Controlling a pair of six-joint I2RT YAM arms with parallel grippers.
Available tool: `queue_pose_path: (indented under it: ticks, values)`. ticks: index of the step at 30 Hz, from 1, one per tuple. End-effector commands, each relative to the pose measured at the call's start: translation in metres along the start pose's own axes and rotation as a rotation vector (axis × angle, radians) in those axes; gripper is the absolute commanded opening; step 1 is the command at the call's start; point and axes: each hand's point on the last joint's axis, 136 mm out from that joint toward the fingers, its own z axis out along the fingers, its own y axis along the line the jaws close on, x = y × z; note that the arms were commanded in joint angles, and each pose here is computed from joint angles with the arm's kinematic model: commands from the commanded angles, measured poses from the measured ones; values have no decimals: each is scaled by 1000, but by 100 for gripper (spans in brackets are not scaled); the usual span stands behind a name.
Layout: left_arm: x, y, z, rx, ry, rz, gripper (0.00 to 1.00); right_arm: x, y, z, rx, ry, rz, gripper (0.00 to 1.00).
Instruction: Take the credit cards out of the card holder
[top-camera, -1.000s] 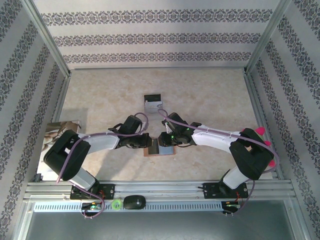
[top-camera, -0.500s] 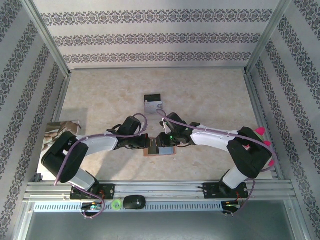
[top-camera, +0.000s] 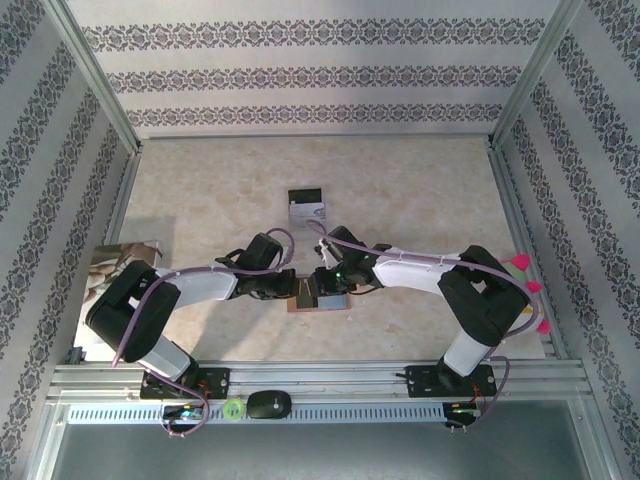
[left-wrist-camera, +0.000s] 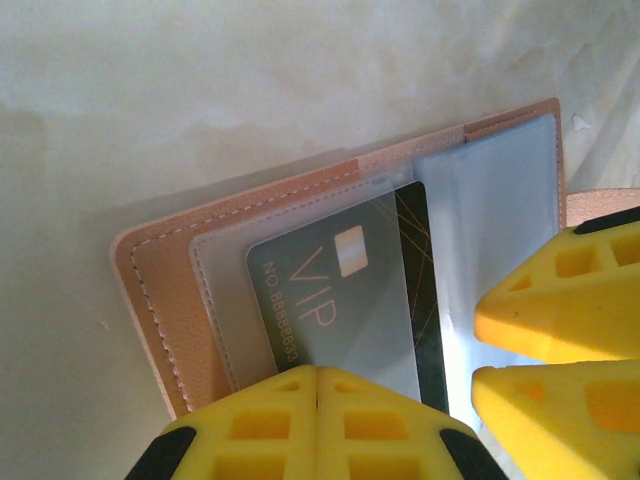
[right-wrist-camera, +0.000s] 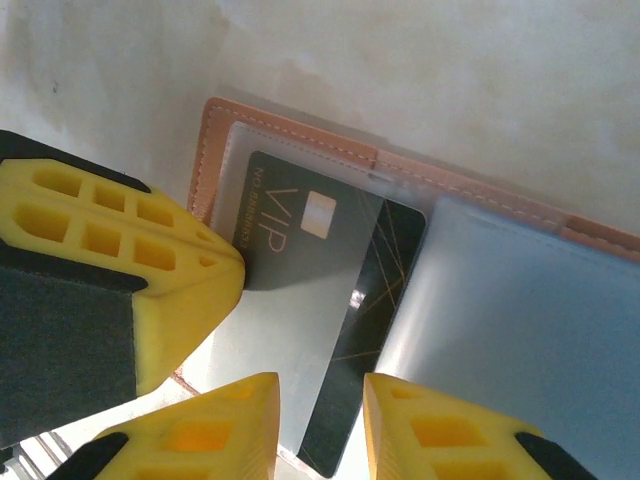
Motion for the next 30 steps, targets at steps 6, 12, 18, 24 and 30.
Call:
queue_pose_path:
  ticks: [6,12,18,24,30]
  values:
    - [26,37,8,-98,84,-47,0,-8,0,10,-7,-1,7,27]
    - [26,38,8,-96,82,-52,0,-3,-14,16,49,31,45,26]
    - [27,39,10,-90,88,-58,0,-3,-21,10,86,10,62,27]
    - [27,40,10,-89,87,-59,0,2,-26,12,98,32,77,27]
    - [28,41,10,-90,85,-60,0,2,-30,10,106,22,95,27]
